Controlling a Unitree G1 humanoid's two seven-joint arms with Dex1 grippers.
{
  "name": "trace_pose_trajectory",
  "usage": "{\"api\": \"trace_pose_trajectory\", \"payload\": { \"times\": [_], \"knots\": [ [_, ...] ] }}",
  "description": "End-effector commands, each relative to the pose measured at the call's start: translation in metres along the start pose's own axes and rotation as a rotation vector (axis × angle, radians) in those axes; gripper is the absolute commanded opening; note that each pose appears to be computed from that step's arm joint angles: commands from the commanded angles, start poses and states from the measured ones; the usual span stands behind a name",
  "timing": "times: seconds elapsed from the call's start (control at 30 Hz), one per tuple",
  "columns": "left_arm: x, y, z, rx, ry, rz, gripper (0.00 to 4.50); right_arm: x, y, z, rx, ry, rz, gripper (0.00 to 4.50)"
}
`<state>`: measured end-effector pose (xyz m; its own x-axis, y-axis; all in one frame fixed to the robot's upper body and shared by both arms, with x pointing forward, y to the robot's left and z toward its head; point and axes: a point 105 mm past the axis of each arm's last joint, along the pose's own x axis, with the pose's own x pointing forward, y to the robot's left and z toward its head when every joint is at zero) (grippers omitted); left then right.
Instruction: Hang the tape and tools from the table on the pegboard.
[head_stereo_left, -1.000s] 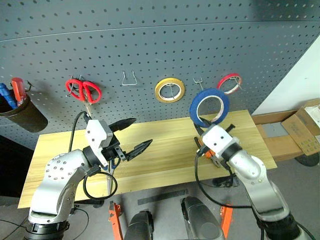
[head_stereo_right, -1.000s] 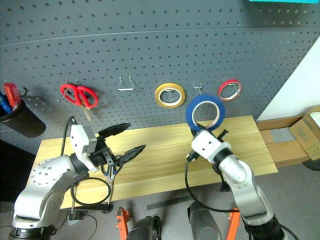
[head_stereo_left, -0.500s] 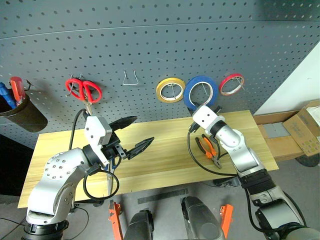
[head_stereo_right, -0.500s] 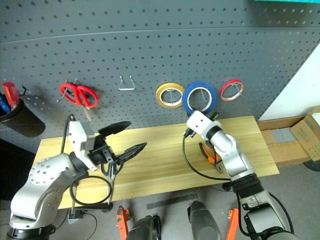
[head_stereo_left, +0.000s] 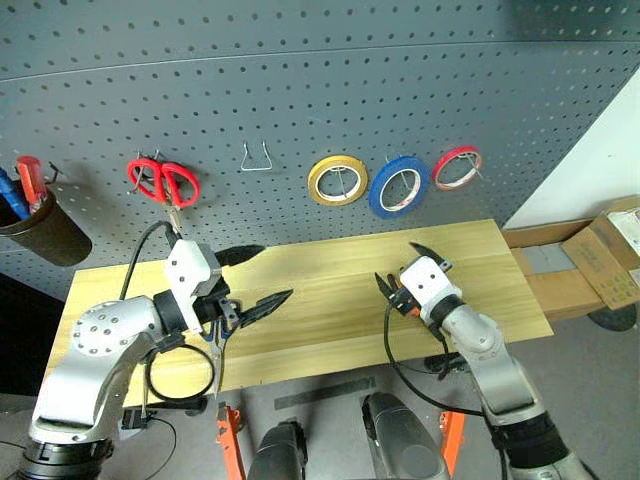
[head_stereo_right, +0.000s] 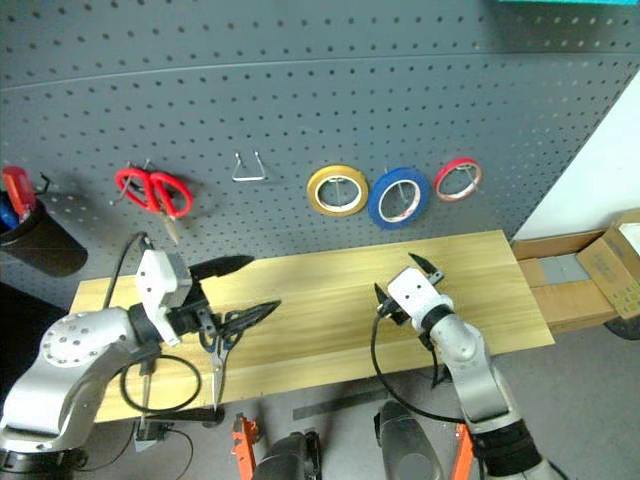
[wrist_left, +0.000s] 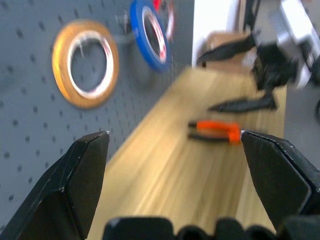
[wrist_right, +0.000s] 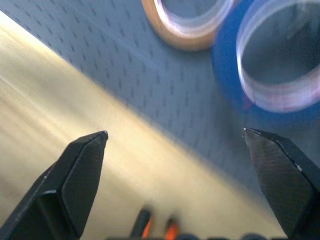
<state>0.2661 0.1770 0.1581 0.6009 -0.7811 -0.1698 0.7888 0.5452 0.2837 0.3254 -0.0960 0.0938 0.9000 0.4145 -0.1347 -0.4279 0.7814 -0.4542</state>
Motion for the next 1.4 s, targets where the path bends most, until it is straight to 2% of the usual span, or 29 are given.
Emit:
{"api": "trace_pose_trajectory", "payload": {
  "times": [0.03, 0.13, 0.2, 0.33, 0.47, 1.4],
  "knots": [
    [-0.011, 0.001, -0.008, 0.011, 0.052, -0.050, 4.50, 0.001, -0.003, -0.009, 0.141, 0.128, -0.006, 4.45],
    [-0.021, 0.002, -0.019, -0.015, 0.117, -0.094, 4.50, 0.008, -0.011, -0.033, 0.222, 0.331, -0.052, 4.45],
    [-0.024, 0.007, -0.020, -0.012, 0.133, -0.096, 4.50, 0.017, -0.021, -0.040, 0.261, 0.397, -0.057, 4.45],
    [-0.024, 0.008, -0.018, -0.004, 0.128, -0.095, 4.50, 0.023, -0.027, -0.050, 0.281, 0.454, -0.046, 4.45],
    [-0.023, 0.006, -0.018, -0.006, 0.124, -0.095, 4.50, 0.021, -0.020, -0.065, 0.295, 0.516, -0.004, 4.45],
    [-0.022, 0.005, -0.018, -0.003, 0.113, -0.067, 4.50, 0.042, -0.020, -0.096, 0.301, 0.592, 0.060, 4.45]
  ]
}}
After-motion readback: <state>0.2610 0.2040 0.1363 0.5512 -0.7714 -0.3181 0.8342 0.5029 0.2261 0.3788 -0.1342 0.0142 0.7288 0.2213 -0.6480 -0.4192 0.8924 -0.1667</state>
